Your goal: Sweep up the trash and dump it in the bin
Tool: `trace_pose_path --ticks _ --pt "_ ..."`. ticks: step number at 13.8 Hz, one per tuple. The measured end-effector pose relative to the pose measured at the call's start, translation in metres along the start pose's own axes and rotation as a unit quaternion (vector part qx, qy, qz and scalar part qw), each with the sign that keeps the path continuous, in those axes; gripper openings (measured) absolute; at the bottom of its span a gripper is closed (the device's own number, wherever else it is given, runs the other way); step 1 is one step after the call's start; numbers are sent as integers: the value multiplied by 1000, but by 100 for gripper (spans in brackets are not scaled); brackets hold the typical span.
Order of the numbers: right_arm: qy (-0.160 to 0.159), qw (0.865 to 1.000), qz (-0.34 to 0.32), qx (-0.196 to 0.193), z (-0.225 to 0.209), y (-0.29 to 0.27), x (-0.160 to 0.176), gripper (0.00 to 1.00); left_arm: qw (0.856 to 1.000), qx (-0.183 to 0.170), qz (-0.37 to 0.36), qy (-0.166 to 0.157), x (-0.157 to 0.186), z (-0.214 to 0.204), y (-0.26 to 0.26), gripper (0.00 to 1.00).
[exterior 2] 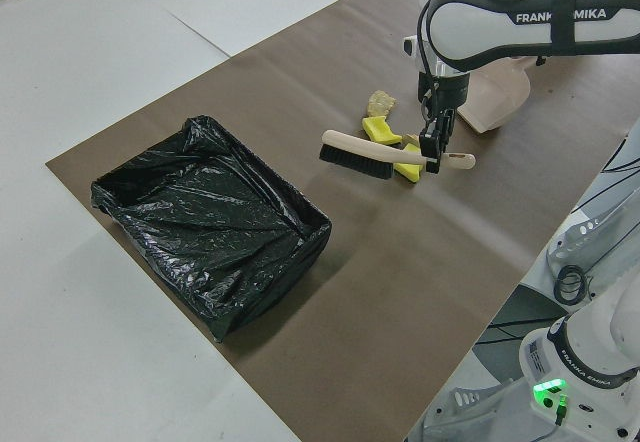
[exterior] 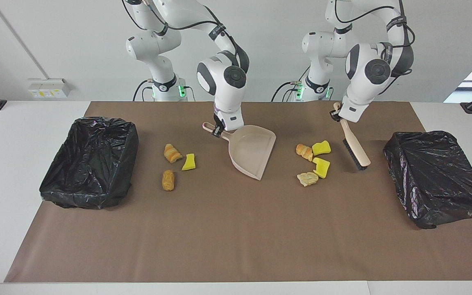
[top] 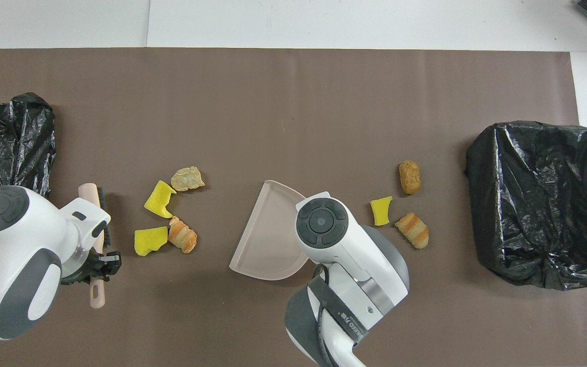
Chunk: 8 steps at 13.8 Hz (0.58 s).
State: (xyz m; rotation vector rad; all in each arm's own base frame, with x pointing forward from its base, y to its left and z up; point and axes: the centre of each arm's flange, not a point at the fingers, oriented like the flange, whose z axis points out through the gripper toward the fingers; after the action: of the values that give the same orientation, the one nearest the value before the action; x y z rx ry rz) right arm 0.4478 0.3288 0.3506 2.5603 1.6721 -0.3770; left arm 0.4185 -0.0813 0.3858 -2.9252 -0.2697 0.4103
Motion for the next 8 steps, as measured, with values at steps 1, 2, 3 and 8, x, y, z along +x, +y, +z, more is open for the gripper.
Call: trace_pose_path --ticks 1,2,3,8 --pt "0 1000 -1 -3 0 -2 2 31 1000 1 1 13 -5 10 19 26" --pt "-1 1000 -4 -11 -1 -4 4 31 1000 2 7 24 -9 18 38 26" --pt "-2 1000 -10 -21 -1 -4 5 31 999 5 19 31 -13 25 57 26" --pt "-4 999 -15 -29 -1 -5 7 31 994 -29 84 64 -41 36 149 26"
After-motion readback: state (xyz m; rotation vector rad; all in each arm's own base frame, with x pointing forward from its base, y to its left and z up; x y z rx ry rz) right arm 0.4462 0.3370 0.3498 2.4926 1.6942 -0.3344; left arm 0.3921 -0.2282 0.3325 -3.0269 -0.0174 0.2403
